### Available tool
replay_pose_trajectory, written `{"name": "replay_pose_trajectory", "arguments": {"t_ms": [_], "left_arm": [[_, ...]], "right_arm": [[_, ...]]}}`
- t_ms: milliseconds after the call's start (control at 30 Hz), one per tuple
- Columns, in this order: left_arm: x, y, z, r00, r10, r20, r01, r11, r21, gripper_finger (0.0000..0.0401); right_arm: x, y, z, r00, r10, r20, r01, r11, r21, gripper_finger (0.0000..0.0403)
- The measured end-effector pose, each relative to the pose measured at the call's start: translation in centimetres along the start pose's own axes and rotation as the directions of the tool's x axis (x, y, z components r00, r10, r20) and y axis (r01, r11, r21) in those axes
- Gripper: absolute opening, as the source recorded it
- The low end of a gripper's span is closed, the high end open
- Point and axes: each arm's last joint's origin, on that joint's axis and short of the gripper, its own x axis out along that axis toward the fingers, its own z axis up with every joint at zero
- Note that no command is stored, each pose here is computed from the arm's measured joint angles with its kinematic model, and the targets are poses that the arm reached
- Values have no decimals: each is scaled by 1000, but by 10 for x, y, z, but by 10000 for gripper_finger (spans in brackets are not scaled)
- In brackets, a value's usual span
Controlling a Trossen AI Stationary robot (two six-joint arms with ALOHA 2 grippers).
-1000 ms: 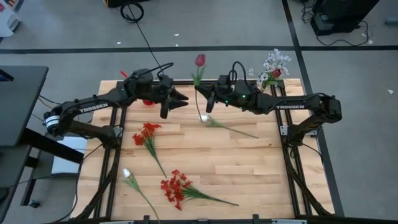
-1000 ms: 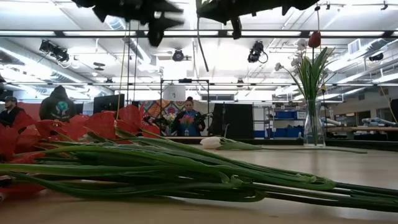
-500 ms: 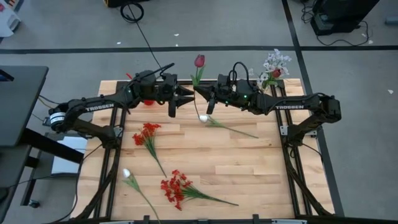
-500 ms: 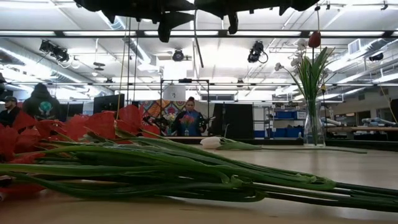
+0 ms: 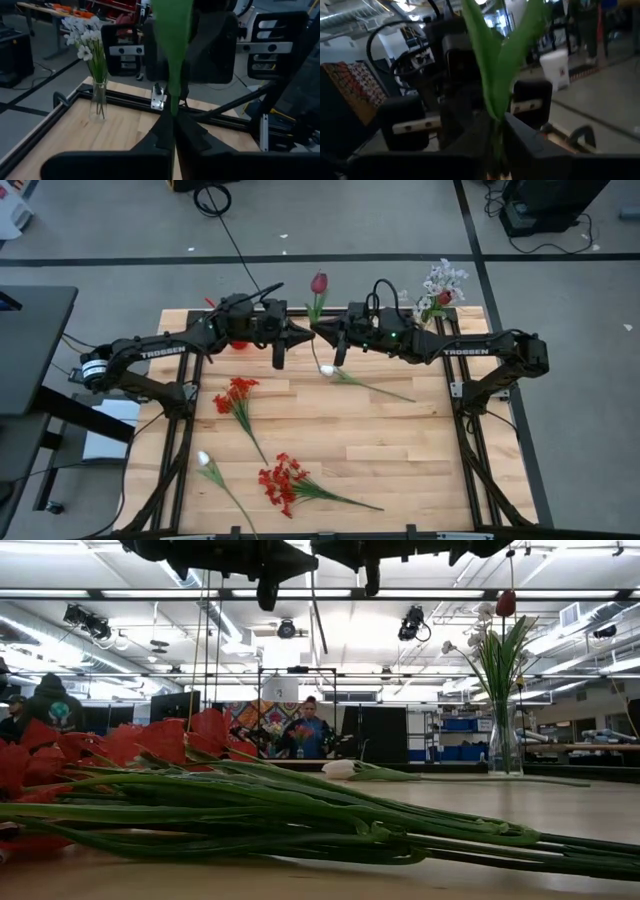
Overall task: Sort flowers into vase by color
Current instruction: Put the dark red flower into the transparent vase
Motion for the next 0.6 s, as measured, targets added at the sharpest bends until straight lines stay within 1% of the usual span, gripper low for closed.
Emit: {"name": "replay_pose_trajectory", "arguments": {"t_ms": [67,200,267,367,433,467,533,600], "left_arm": [[0,0,-1,1000,-18,-12,18,1000,-4,10],[0,-2,-5,995,-79,-59,78,997,-23,4],[0,-2,-7,990,-115,-86,113,993,-34,3],[-1,-4,-10,982,-149,-116,144,988,-51,3],[-1,-4,-11,978,-163,-128,156,986,-60,2],[-1,-4,-12,977,-168,-133,161,985,-63,2],[-1,-4,-13,975,-168,-146,159,984,-74,1],[-1,-4,-15,972,-166,-164,153,984,-91,1]], "right_arm": [[0,-2,-2,999,16,-34,-15,1000,27,83],[0,-5,-3,991,107,-85,-103,994,46,132],[0,-5,-3,985,141,-101,-136,989,56,147],[0,-5,-3,980,167,-109,-159,984,78,154],[-1,-5,-4,977,176,-116,-168,983,80,145],[-1,-5,-4,977,178,-118,-169,982,80,133],[-1,-5,-4,977,179,-119,-171,982,80,94],[-1,-5,-4,975,186,-123,-178,981,79,39]]}}
